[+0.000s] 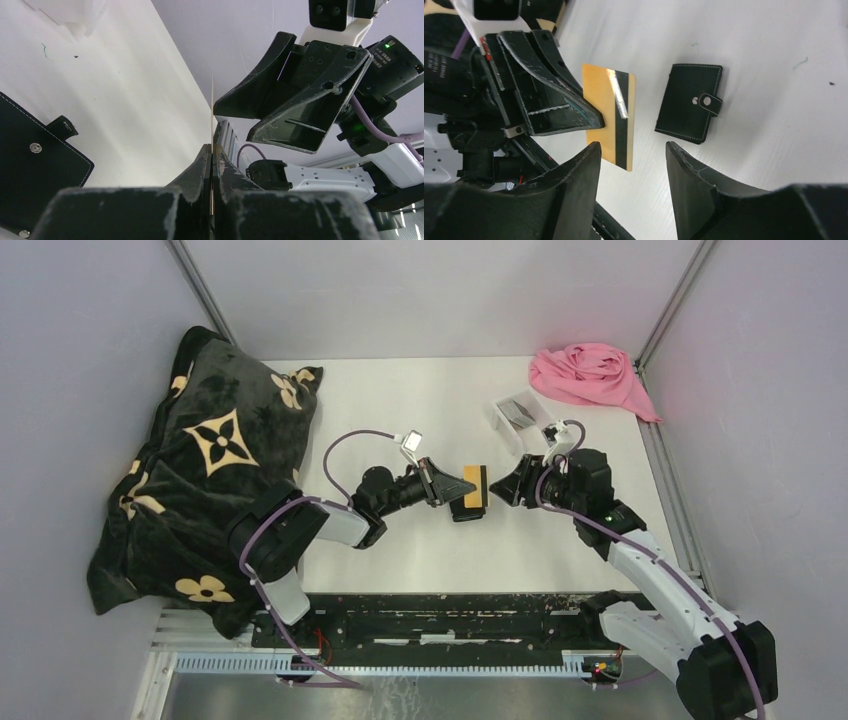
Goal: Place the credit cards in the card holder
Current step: Pick up the credit card from the storage box.
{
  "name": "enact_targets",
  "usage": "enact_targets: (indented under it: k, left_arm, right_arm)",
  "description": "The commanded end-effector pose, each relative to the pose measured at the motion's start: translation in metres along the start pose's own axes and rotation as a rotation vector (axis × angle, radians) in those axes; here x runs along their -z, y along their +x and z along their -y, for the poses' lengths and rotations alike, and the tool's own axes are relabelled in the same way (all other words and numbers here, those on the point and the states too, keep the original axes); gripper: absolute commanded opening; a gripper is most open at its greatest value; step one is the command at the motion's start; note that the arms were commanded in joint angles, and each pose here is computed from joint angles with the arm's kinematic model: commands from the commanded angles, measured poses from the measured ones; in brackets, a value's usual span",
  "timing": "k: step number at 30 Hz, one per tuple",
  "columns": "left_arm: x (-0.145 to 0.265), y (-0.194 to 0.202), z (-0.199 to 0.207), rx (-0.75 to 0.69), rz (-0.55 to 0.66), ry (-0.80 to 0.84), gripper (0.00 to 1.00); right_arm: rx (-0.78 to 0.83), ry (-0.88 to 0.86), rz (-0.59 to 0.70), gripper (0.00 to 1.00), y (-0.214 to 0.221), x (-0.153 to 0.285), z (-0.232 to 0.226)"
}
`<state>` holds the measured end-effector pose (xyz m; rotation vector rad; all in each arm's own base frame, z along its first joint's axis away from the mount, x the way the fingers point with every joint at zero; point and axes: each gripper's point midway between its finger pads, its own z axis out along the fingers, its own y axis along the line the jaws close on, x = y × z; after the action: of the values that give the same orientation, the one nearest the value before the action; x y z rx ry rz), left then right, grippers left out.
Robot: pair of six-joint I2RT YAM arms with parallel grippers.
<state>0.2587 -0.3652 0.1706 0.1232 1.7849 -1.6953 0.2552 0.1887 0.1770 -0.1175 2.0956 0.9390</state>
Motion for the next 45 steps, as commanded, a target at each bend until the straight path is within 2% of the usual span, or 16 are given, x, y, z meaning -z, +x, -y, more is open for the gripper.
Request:
enact_targets:
  k: [1, 10, 14, 17, 20, 23, 27, 29, 36, 39, 42, 45]
  left_arm:
    - [-0.002, -0.011, 0.018, 0.056, 0.070, 0.074, 0.03]
    - [-0.005, -0.010, 0.021, 0.128, 0.072, 0.139, 0.03]
    - [-0.006, -0.011, 0.021, 0.140, 0.078, 0.152, 0.03]
    - [-0.008, -0.012, 0.022, 0.139, 0.076, 0.152, 0.03]
    - [-0.010, -0.013, 0.020, 0.141, 0.079, 0.146, 0.03]
    - [-0.010, -0.014, 0.018, 0.147, 0.086, 0.137, 0.05]
    - [-0.005, -0.022, 0.003, 0.169, 0.122, 0.077, 0.41]
    - [0.002, -0.027, -0.012, 0.173, 0.146, 0.013, 0.50]
    - [0.030, -0.031, -0.071, 0.064, 0.192, -0.325, 0.56]
    - [0.040, -0.031, -0.084, 0.011, 0.196, -0.406, 0.56]
    - [0.043, -0.024, -0.095, -0.016, 0.168, -0.456, 0.54]
    - [0.046, -0.020, -0.105, -0.035, 0.152, -0.498, 0.47]
  right_arm:
    - [0.019, -0.099, 0.092, 0.57, -0.022, -0.010, -0.017]
    - [-0.066, -0.161, 0.046, 0.54, -0.010, -0.034, -0.015]
    - [-0.082, -0.206, 0.038, 0.48, -0.009, -0.036, -0.022]
    - [-0.099, -0.241, 0.029, 0.35, -0.009, -0.037, -0.027]
    - [-0.130, -0.282, 0.025, 0.16, -0.007, -0.039, -0.032]
    - [-0.156, -0.292, 0.026, 0.02, -0.004, -0.040, -0.032]
    - [-0.164, -0.296, 0.036, 0.01, -0.007, -0.040, -0.033]
    - [-0.156, -0.290, 0.039, 0.01, -0.012, -0.041, -0.034]
    - [-0.128, -0.190, 0.009, 0.01, -0.015, -0.049, -0.020]
    - [-0.111, -0.111, -0.034, 0.01, -0.010, -0.054, -0.008]
    - [-0.072, -0.034, -0.091, 0.01, -0.005, -0.061, -0.002]
    - [-0.018, 0.059, -0.141, 0.01, 0.000, -0.073, 0.005]
